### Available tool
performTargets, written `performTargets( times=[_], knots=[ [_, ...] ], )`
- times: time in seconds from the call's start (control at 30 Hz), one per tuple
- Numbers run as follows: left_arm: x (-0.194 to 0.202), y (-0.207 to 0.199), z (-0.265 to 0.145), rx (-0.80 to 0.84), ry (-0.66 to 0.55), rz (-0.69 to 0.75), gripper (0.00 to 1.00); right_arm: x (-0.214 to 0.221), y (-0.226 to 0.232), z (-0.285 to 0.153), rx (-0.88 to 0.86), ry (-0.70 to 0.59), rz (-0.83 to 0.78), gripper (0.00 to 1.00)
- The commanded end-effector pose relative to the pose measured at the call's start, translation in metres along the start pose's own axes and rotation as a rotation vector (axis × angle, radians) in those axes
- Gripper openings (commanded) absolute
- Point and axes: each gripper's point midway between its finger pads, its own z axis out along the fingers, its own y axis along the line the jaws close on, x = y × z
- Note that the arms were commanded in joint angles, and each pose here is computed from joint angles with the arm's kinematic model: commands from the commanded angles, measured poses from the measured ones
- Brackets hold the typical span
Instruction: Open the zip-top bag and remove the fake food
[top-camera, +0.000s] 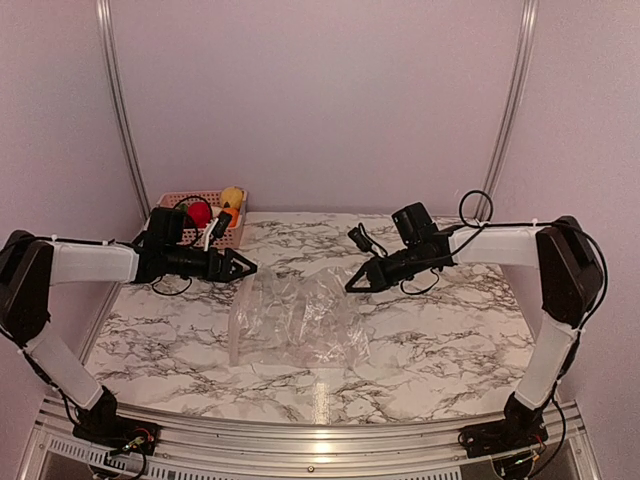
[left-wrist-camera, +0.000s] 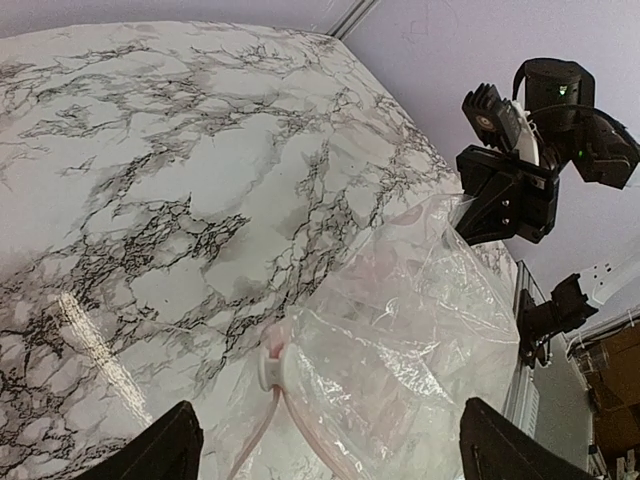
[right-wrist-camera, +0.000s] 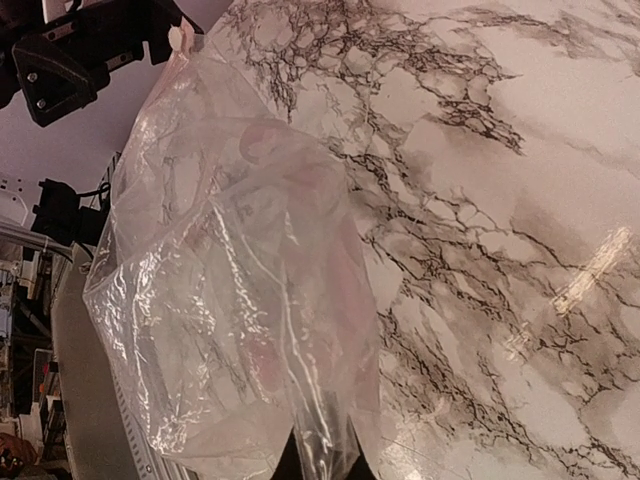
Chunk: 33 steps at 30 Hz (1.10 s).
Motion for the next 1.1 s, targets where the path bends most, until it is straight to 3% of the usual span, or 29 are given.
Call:
performTargets(
  times=[0.0, 0.2, 0.53, 0.63, 0.73, 1.07],
  knots=[
    [-0.005, 0.010, 0.010, -0.014, -0.017, 0.033, 0.90, -0.016, 0.018, -0.010, -0.016, -0.033, -0.064, 0.00],
    [0.001, 0.015, 0.021, 0.005, 0.016, 0.027, 0.82, -0.015, 0.020, -0.011, -0.019, -0.030, -0.068, 0.00],
    [0.007, 0.006, 0.017, 0.063, 0.007, 0.022, 0.17, -0.018, 0.004, -0.024, 0.019, -0.065, -0.011, 0.00],
    [0.005, 0.012, 0.017, 0.048, -0.005, -0.011, 0.06, -0.019, -0.012, -0.038, 0.047, -0.103, 0.041, 0.00],
    [0.000, 0.030, 0.014, -0.021, -0.033, -0.056, 0.00, -0.017, -0.031, -0.052, 0.090, -0.137, 0.099, 0.00],
    [-0.025, 0.068, 0.015, -0.145, -0.123, -0.150, 0.00, -0.015, -0.085, -0.075, 0.208, -0.171, 0.219, 0.00]
  ],
)
